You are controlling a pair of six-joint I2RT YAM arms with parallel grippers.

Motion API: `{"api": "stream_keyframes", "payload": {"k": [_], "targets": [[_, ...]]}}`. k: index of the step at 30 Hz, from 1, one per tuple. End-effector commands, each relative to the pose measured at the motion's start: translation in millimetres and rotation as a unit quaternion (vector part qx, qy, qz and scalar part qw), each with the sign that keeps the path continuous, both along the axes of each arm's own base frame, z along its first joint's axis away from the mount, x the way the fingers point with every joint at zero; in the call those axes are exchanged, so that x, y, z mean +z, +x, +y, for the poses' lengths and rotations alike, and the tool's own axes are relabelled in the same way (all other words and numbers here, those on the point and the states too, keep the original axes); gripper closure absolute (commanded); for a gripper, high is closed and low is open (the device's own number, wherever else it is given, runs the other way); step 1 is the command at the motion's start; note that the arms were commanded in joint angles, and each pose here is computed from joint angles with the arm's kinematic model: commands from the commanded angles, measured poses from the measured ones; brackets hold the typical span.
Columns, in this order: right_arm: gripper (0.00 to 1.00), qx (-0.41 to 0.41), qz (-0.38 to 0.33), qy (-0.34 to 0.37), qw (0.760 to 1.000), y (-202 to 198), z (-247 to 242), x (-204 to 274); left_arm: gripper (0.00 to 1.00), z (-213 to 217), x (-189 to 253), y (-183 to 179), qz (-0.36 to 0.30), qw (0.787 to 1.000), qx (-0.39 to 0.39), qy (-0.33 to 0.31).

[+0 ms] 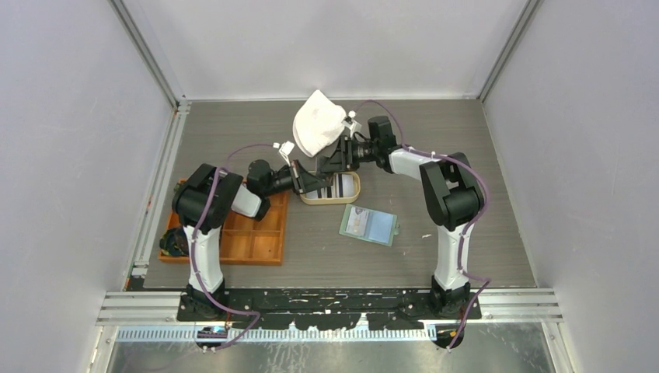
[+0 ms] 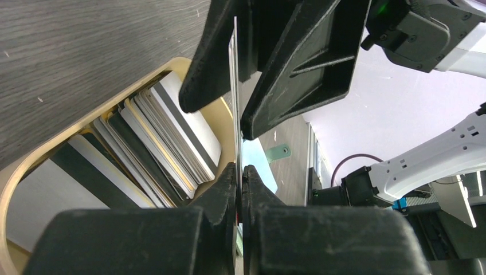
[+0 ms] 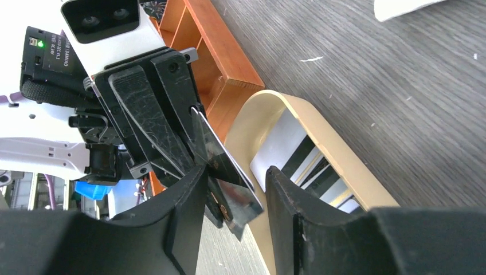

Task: Put the credit cards into the card holder
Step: Pick up the credit card from the storage box.

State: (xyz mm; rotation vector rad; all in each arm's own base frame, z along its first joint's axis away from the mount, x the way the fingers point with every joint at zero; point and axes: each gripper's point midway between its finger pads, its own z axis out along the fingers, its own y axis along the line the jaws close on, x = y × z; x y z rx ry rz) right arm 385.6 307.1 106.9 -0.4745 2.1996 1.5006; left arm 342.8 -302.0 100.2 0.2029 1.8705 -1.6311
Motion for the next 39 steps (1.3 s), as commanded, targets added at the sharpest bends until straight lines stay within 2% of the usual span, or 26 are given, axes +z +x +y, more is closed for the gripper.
{"api": "stream_keyframes", "payload": {"k": [1,4,7,12,15,18,23,28,35,39], "targets": [[0.54,-0.005,-0.055,0.008,0.998,8,11,34,1.0,-6,25,1,-0.057,0.998,-0.008,-0.01],[0.61,-0.007,-0.056,0.008,0.998,9,10,34,1.0,-6,26,1,-0.059,0.998,-0.009,-0.012],[0.74,-0.003,-0.051,0.01,0.999,7,10,32,0.98,-5,28,0,-0.062,0.998,-0.008,-0.015],[0.91,0.015,-0.048,0.04,0.998,4,6,36,0.61,6,37,0,-0.068,0.997,0.001,-0.039],[0.97,0.025,-0.049,0.07,0.996,2,2,45,0.56,7,38,-2,-0.074,0.996,-0.004,-0.039],[0.97,0.032,-0.054,0.076,0.995,-1,1,47,0.56,7,40,-3,-0.081,0.996,-0.006,-0.038],[0.97,0.036,-0.054,0.074,0.995,-2,1,44,0.6,6,39,-2,-0.075,0.996,-0.008,-0.039],[0.96,0.049,-0.073,0.04,0.995,-4,-8,35,0.54,21,38,8,-0.073,0.996,0.032,-0.036],[0.96,0.09,-0.101,-0.007,0.991,-15,-17,21,0.5,32,50,16,-0.118,0.99,0.077,-0.026],[0.96,0.121,-0.145,-0.028,0.982,-17,-22,14,0.48,39,57,19,-0.161,0.982,0.103,-0.01]]}}
